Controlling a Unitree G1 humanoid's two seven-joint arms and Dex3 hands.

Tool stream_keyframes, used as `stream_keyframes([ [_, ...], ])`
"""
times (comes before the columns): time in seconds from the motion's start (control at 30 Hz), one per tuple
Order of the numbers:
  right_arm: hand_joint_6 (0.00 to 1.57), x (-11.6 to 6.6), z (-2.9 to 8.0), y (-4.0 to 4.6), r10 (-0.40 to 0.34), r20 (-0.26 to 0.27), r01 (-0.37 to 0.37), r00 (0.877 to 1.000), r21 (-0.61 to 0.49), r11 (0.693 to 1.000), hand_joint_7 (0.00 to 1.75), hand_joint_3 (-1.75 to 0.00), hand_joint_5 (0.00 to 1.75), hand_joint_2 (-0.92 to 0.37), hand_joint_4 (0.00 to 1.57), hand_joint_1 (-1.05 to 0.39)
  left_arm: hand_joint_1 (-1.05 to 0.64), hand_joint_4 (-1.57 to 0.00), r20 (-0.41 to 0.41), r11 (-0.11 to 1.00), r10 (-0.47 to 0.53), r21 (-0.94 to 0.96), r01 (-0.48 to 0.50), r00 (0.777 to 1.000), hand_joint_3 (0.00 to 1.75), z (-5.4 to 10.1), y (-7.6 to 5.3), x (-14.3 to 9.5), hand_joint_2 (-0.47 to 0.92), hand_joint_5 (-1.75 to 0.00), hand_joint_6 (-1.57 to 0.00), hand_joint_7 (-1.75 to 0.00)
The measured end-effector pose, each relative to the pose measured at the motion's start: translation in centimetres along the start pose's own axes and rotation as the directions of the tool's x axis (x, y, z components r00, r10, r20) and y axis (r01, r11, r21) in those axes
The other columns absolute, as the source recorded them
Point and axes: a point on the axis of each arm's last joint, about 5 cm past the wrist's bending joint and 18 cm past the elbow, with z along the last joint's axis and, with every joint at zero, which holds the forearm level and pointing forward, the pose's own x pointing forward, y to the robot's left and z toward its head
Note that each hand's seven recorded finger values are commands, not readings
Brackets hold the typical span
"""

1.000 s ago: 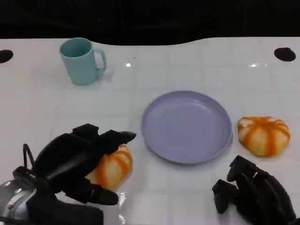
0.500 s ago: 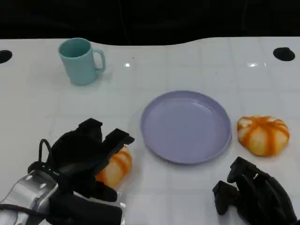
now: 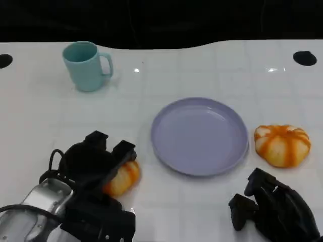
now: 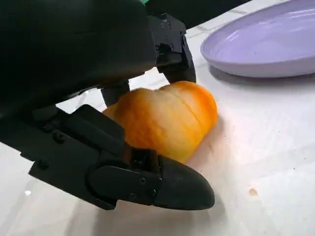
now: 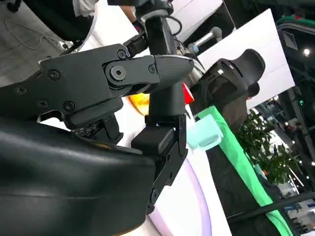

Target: Grasp the bread from the table and place it into the plate.

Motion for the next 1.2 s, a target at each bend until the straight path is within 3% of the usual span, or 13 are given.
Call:
stream_keyframes([
  [0.07,0.67,0.0,0.0,-0.02,-0.001,0.002,0.001,1.0,0.001,1.0,1.47,-0.22,1.74,-0.92,0.77,-0.57,-1.05,0.0,-0.001,1.0,-0.001,-0.007,0.001,1.0,0.87,-0.1,-0.2,0.2,0.43,-1.64,0.0,-1.23],
  [0.2,0.68,0.0,0.0,-0.02,0.0,0.002,0.0,1.0,0.003,1.0,1.47,-0.22,1.73,-0.92,0.78,-0.57,-1.05,0.0,-0.013,0.999,0.001,-0.045,-0.002,1.0,1.5,-0.6,-0.7,0.6,0.05,-1.73,0.0,-1.37],
  [0.27,0.68,0.0,0.0,-0.01,-0.001,0.002,0.001,1.0,0.002,1.0,1.47,-0.22,1.73,-0.92,0.78,-0.57,-1.05,-0.01,-0.011,0.997,0.002,-0.075,-0.003,1.0,1.65,-0.8,-0.8,0.8,-0.03,-1.74,0.0,-1.46],
  [0.3,0.68,0.0,0.0,-0.01,-0.001,0.002,0.001,1.0,0.002,1.0,1.47,-0.22,1.73,-0.92,0.78,-0.56,-1.05,-0.11,-0.009,0.997,0.005,-0.081,-0.006,1.0,1.71,-0.9,-0.9,0.9,-0.03,-1.74,0.0,-1.53],
  [0.4,0.67,0.0,0.0,-0.01,-0.001,0.002,0.001,1.0,0.003,1.0,1.47,-0.23,1.73,-0.92,0.78,-0.56,-1.05,-0.33,0.004,0.994,0.036,-0.104,-0.036,0.999,1.74,-1.1,-1.4,1.1,0.04,-1.75,0.0,-1.68],
  [0.43,0.67,0.0,0.0,-0.02,-0.001,0.003,0.001,1.0,0.003,1.0,1.47,-0.23,1.73,-0.92,0.78,-0.55,-1.02,-0.71,0.007,0.992,0.049,-0.113,-0.048,0.999,1.74,-1.2,-1.6,1.1,0.19,-1.74,-0.27,-1.65],
  [0.5,0.67,0.0,0.0,-0.01,-0.001,0.003,0.001,1.0,0.004,1.0,1.47,-0.24,1.74,-0.92,0.78,-0.56,-0.98,-1.05,0.015,0.987,0.095,-0.13,-0.093,0.995,1.75,-1.4,-2.0,1.1,0.33,-1.67,-0.62,-1.56],
  [0.57,0.67,0.0,0.0,-0.01,0.0,0.003,0.0,1.0,0.003,1.0,1.47,-0.24,1.74,-0.92,0.78,-0.56,-0.99,-1.3,0.015,0.978,0.16,-0.141,-0.156,0.987,1.75,-1.4,-2.5,1.2,0.48,-1.66,-0.99,-1.51],
  [0.6,0.67,0.0,0.0,-0.01,0.0,0.003,0.0,1.0,0.003,1.0,1.47,-0.24,1.74,-0.92,0.78,-0.56,-0.99,-1.34,0.009,0.972,0.188,-0.146,-0.185,0.982,1.75,-1.4,-2.8,1.2,0.51,-1.66,-1.08,-1.5],
  [0.63,0.67,0.0,0.0,-0.01,0.001,0.003,-0.001,1.0,0.003,1.0,1.47,-0.23,1.74,-0.92,0.78,-0.56,-0.99,-1.48,0.008,0.968,0.208,-0.147,-0.205,0.978,1.75,-1.4,-3.0,1.3,0.58,-1.71,-1.34,-1.64],
  [0.73,0.67,0.0,0.0,-0.01,0.002,0.004,-0.002,1.0,0.004,1.0,1.47,-0.23,1.74,-0.92,0.77,-0.56,-1.0,-1.56,0.001,0.951,0.275,-0.147,-0.272,0.961,1.75,-1.3,-3.6,1.4,0.67,-1.74,-1.55,-1.74],
  [1.03,0.67,0.0,0.0,-0.01,0.002,0.004,-0.002,1.0,0.004,1.0,1.49,-0.24,1.74,-0.92,0.77,-0.56,-1.01,-1.57,0.001,0.907,0.392,-0.166,-0.387,0.92,1.75,-1.4,-4.8,1.0,0.84,-1.75,-1.57,-1.75],
  [1.2,0.67,0.0,0.0,-0.02,0.001,0.004,-0.001,1.0,0.004,1.0,1.49,-0.23,1.73,-0.92,0.77,-0.57,-1.0,-1.57,-0.021,0.874,0.441,-0.218,-0.435,0.897,1.75,-1.3,-4.6,1.0,0.89,-1.75,-1.57,-1.75],
])
